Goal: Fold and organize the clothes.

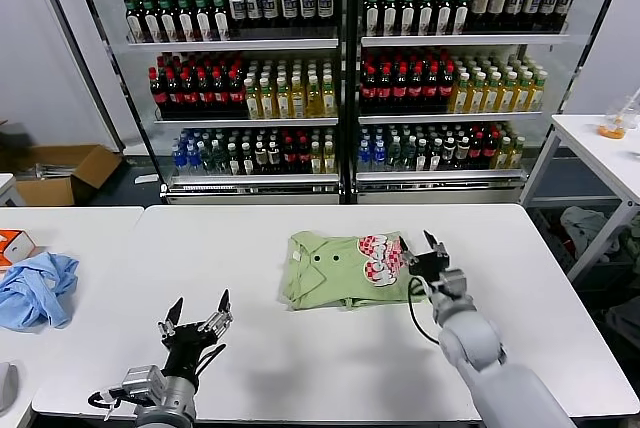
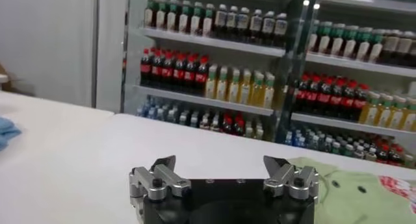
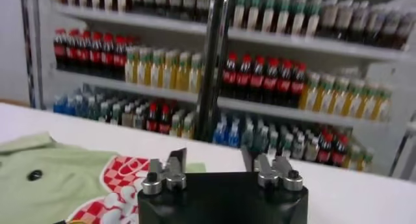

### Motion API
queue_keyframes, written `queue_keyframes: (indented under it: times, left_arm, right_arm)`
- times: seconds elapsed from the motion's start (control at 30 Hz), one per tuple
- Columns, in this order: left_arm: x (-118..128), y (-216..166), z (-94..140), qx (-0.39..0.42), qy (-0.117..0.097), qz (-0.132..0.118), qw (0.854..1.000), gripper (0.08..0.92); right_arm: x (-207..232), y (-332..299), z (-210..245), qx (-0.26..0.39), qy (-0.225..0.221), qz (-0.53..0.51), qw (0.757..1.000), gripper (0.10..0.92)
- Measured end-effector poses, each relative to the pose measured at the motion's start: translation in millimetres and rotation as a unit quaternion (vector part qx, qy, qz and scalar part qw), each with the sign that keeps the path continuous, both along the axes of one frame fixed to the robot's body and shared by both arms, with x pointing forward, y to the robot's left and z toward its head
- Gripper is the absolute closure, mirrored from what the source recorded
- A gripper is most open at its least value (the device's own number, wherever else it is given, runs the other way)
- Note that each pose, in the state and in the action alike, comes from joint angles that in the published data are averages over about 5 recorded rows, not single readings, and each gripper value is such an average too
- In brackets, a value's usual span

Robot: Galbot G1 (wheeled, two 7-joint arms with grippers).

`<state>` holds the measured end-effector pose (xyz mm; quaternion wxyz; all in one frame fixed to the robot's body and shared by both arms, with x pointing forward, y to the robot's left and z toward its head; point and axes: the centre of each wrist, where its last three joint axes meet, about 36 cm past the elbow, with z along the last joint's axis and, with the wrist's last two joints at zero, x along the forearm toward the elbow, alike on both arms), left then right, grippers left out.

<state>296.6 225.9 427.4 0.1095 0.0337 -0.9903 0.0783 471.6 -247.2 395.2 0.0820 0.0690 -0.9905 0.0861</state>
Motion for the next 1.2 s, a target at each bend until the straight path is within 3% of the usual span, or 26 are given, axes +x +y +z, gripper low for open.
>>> queue_keyframes:
  times: [0.17,0.3,0.63,1.2]
  left_arm:
    - [-6,-3,3,0.011,-0.009,-0.011,1.0,0.177]
    - [-8,-5,6,0.016,-0.015,-0.02,1.0,0.177]
    - [-12,-7,12,0.027,-0.028,-0.039,0.999,0.177]
    - [-17,1,13,0.054,-0.033,-0.049,0.997,0.177]
  right_arm:
    - [-45,-12,10,0.007,-0.029,0.001,1.0,0.264]
    - [-81,-20,18,0.012,-0.036,-0.003,0.999,0.206]
    - [-138,-27,32,0.019,-0.039,-0.01,0.999,0.2]
    - [-160,-21,43,0.003,-0.053,0.002,0.999,0.2]
